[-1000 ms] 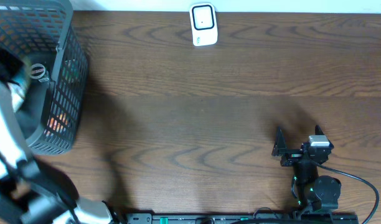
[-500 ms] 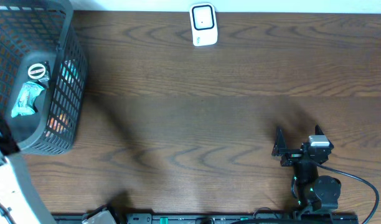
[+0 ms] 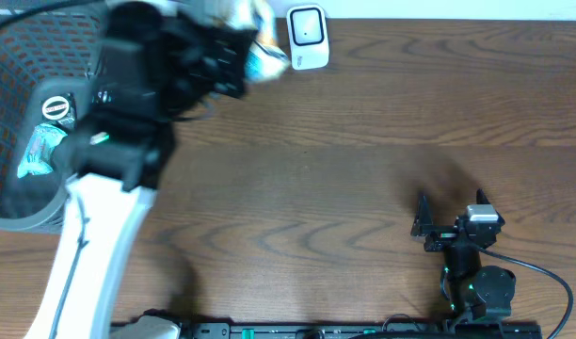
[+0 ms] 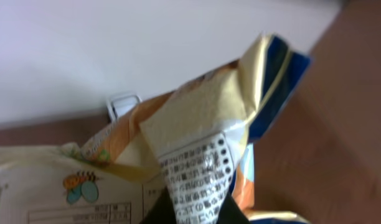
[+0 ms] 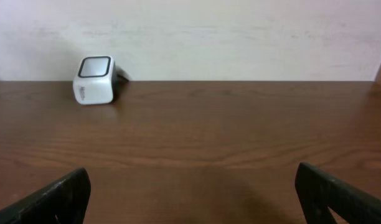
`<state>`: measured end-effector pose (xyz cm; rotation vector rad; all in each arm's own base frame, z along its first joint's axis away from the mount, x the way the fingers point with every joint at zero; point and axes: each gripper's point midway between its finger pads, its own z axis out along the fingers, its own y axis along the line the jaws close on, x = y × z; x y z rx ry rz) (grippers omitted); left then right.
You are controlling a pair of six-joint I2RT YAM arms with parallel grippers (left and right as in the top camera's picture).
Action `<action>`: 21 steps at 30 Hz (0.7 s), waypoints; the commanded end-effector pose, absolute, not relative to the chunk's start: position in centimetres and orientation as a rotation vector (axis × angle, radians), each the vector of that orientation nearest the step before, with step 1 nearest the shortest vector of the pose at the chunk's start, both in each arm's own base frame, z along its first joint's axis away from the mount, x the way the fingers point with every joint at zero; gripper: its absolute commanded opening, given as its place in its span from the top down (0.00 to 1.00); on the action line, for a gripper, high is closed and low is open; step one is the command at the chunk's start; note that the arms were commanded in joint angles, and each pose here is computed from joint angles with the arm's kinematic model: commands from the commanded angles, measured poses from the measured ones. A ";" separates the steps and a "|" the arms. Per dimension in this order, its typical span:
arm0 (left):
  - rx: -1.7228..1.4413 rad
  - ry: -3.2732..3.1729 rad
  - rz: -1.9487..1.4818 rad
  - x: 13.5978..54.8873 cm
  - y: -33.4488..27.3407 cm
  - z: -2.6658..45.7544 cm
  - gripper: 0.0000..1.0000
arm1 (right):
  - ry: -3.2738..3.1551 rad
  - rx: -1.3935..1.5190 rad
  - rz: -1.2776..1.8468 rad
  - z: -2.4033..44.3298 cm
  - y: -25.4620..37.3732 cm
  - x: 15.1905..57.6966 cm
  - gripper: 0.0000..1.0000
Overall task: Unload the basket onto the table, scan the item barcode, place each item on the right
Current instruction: 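Carry the yellow bag to the scanner and drop it on the table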
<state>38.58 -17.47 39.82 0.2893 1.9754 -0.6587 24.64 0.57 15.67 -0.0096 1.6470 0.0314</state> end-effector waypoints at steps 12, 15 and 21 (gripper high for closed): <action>0.567 2.553 -0.600 37.7 -29.2 18.4 0.92 | 1.647 -0.019 0.028 15.6 0.7 24.6 0.01; 0.587 2.597 -0.606 37.2 -30.3 16.6 0.59 | 1.647 -0.019 0.028 15.6 0.7 24.6 0.01; 0.596 2.552 -0.621 37.5 -30.9 17.7 0.25 | 1.647 -0.019 0.028 15.6 0.7 24.6 0.01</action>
